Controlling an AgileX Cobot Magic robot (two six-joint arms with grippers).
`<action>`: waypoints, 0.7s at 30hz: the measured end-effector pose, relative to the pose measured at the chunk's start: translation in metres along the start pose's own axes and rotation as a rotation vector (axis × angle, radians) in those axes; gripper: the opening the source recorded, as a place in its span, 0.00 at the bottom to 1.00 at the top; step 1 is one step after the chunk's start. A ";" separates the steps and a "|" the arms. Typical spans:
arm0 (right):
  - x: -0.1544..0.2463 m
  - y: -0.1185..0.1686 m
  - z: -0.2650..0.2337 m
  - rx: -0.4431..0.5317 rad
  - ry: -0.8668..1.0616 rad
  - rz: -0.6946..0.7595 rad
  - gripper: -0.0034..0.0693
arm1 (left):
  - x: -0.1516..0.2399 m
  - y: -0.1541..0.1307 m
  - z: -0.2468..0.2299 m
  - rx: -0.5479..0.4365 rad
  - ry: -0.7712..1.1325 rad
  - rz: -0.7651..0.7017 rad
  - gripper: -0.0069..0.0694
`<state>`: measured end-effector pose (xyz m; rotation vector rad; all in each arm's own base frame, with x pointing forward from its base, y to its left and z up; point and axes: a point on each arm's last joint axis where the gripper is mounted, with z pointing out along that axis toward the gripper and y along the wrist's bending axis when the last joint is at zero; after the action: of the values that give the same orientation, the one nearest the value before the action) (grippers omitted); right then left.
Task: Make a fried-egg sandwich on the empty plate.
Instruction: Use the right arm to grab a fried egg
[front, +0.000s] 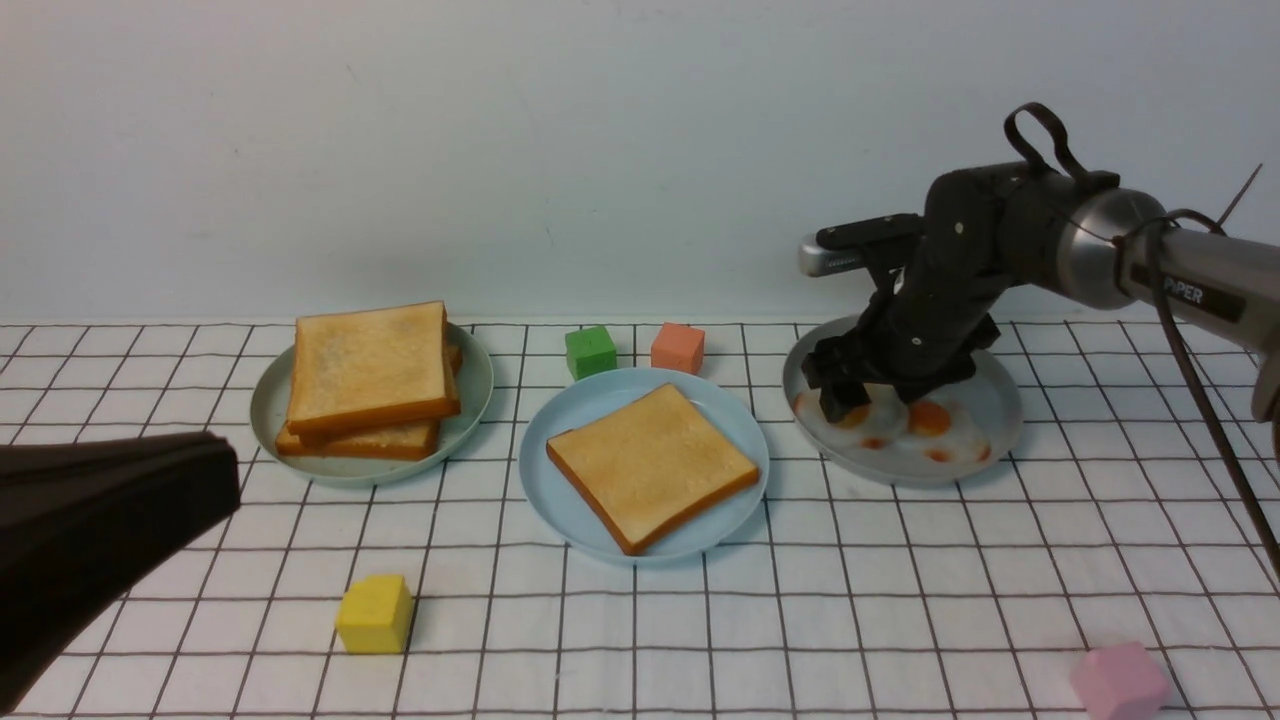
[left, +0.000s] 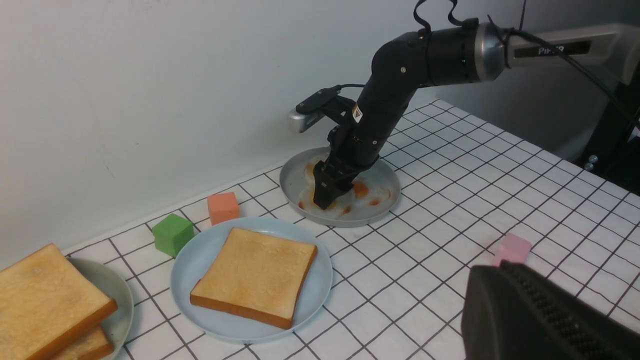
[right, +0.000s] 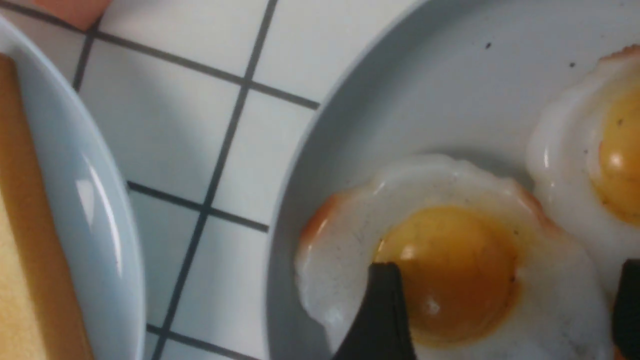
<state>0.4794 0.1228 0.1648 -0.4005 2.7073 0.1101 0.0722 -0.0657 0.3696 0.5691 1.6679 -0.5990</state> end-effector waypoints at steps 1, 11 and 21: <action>0.000 0.000 -0.001 0.003 0.003 0.002 0.85 | 0.000 0.000 0.000 0.000 0.000 0.000 0.08; -0.001 -0.002 -0.003 0.012 0.027 0.050 0.85 | 0.000 0.000 0.000 0.000 0.001 0.000 0.08; -0.001 -0.002 0.003 0.002 0.033 0.058 0.77 | 0.000 0.000 0.000 0.000 0.001 0.000 0.08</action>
<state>0.4821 0.1218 0.1625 -0.3262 2.7525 0.1173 0.0722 -0.0657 0.3695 0.5693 1.6688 -0.5987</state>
